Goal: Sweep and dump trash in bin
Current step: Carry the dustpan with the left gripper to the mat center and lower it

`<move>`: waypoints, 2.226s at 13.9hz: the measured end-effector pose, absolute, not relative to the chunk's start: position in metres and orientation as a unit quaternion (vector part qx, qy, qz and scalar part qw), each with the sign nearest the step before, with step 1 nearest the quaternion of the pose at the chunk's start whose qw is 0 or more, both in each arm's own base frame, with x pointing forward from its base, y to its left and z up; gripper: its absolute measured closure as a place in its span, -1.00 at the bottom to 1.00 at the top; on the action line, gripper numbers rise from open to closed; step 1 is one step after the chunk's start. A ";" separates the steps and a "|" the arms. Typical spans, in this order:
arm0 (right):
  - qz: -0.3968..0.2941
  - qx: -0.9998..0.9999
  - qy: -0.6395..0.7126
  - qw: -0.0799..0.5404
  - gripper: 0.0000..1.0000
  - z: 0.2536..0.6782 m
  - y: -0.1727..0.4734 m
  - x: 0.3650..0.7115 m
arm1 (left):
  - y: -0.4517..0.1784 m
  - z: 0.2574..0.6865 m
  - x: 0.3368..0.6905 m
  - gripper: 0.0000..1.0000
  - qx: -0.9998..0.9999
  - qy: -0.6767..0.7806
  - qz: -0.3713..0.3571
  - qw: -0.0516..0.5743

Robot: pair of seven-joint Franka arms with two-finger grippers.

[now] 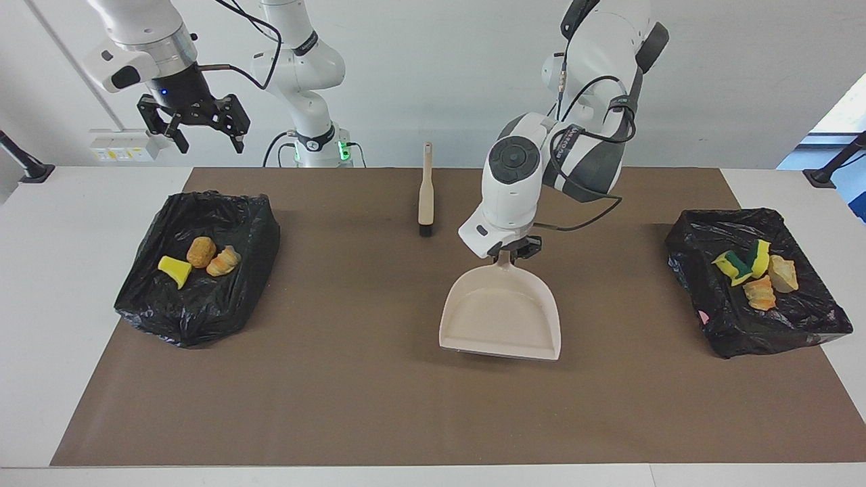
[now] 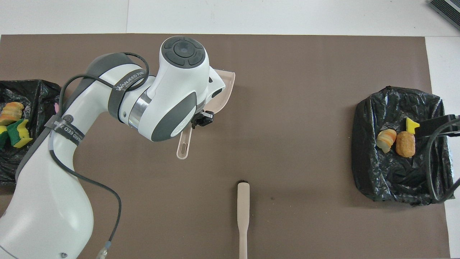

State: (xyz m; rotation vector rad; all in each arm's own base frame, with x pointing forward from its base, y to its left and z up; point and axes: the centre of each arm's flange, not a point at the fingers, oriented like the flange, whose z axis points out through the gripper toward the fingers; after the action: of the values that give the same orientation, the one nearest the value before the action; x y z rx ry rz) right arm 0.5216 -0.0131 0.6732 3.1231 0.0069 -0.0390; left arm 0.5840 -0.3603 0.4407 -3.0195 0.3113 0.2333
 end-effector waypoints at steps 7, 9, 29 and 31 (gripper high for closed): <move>-0.012 1.000 0.002 0.009 -1.00 0.673 -0.013 0.522 | -0.411 0.391 0.591 0.36 -0.991 0.083 0.099 0.029; -0.012 1.000 0.002 0.009 -1.00 0.673 -0.013 0.522 | -0.427 0.381 0.586 0.36 -0.991 0.079 0.105 0.024; -0.012 1.000 0.002 0.009 -1.00 0.673 -0.013 0.522 | -0.478 0.361 0.558 0.36 -0.990 0.066 0.126 -0.023; -0.012 1.000 0.002 0.009 -1.00 0.673 -0.013 0.522 | -0.479 0.355 0.557 0.36 -0.989 0.066 0.128 -0.022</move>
State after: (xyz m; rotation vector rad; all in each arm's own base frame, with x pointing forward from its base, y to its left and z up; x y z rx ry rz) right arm 0.5216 -0.0131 0.6732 3.1232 0.0068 -0.0390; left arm 0.5568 -0.4790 0.3551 -3.1523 0.2098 0.4077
